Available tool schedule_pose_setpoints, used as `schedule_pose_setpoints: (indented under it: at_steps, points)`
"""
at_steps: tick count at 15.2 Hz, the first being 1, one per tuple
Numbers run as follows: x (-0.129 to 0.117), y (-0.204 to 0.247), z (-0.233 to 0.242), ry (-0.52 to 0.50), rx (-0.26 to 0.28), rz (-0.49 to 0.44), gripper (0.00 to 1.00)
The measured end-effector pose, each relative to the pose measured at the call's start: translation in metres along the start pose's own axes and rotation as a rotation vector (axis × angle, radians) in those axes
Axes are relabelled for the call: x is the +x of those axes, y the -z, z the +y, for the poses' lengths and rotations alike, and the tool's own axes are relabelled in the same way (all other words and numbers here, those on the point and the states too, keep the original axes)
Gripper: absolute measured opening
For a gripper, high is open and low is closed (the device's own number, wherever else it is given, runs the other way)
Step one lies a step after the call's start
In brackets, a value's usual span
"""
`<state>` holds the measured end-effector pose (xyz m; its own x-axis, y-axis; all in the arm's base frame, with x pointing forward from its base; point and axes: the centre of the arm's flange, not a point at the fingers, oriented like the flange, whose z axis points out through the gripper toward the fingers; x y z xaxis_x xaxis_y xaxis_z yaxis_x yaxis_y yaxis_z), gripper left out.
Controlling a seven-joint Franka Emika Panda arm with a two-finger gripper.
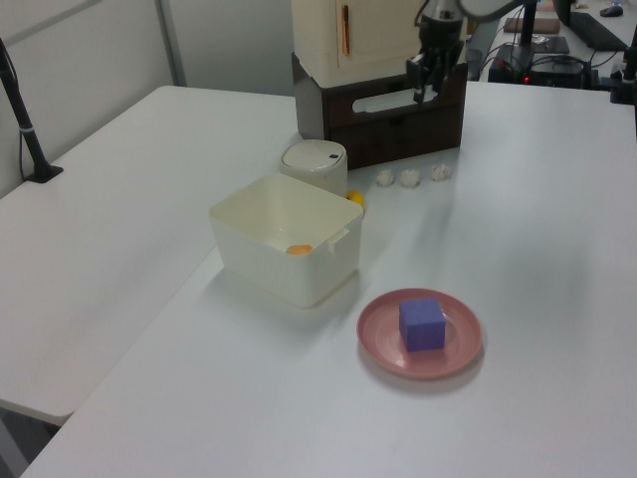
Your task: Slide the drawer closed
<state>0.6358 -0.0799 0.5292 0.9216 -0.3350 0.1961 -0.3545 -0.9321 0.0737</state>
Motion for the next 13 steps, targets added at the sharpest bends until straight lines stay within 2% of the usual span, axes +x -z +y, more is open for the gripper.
schedule_pose_setpoints:
  at_steps: [3, 4, 8, 13]
  points:
    - [-0.027, 0.027, -0.011, 0.172, 0.02, -0.061, 0.96]
    - [-0.037, 0.037, -0.015, 0.24, 0.026, -0.083, 1.0]
    - [-0.047, 0.047, -0.022, 0.284, 0.077, -0.093, 1.0]
    - [-0.048, 0.043, -0.02, 0.284, 0.082, -0.102, 1.0]
